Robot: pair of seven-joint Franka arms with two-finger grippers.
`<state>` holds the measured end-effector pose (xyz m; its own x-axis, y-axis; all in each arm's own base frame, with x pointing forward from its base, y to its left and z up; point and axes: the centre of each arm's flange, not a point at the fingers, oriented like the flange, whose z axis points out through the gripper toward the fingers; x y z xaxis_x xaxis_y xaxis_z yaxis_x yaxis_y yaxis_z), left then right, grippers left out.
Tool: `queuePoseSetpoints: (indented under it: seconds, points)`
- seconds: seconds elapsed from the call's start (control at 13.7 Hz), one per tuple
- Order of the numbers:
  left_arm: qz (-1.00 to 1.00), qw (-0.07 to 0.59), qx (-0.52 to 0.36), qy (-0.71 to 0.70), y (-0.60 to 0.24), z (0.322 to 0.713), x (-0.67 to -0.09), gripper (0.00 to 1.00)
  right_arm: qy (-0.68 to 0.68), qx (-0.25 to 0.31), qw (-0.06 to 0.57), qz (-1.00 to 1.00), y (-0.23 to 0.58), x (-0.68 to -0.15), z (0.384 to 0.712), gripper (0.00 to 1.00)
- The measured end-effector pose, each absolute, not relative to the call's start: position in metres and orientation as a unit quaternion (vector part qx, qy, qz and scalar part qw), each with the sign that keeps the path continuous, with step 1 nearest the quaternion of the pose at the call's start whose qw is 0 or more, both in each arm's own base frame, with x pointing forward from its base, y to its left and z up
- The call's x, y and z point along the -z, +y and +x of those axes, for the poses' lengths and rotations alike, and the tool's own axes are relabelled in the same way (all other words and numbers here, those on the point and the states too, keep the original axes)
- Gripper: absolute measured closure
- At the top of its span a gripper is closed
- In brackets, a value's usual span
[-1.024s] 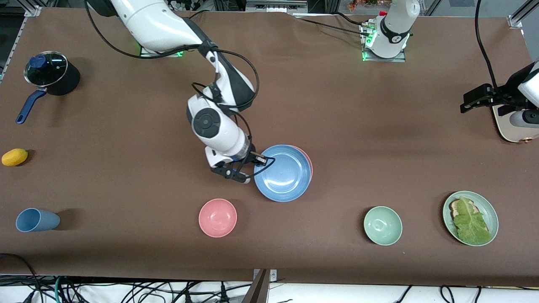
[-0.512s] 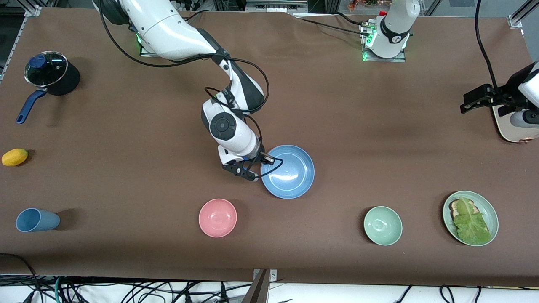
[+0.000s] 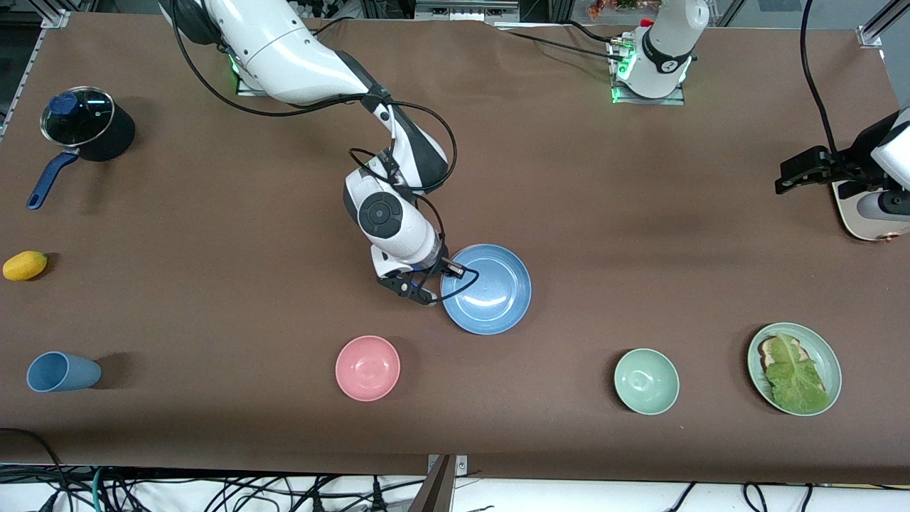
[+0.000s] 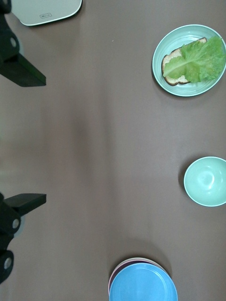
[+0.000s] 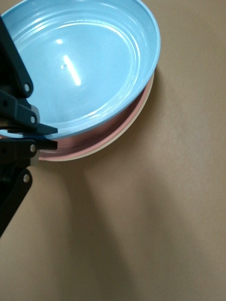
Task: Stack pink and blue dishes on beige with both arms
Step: 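Lower the blue plate onto the pink plate and open the right gripper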
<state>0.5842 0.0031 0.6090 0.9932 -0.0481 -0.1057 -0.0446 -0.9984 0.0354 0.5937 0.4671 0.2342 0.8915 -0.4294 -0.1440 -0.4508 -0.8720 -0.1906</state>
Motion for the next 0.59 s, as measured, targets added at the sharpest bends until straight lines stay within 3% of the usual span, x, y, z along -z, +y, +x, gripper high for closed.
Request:
queuePoseSetpoints:
  seconds: [0.59]
  points:
    - [0.998,0.017,0.054,-0.023,0.0031,0.5845,-0.6085,0.0,0.242,-0.078,0.082,-0.964,0.4652,-0.241,0.5887,0.95]
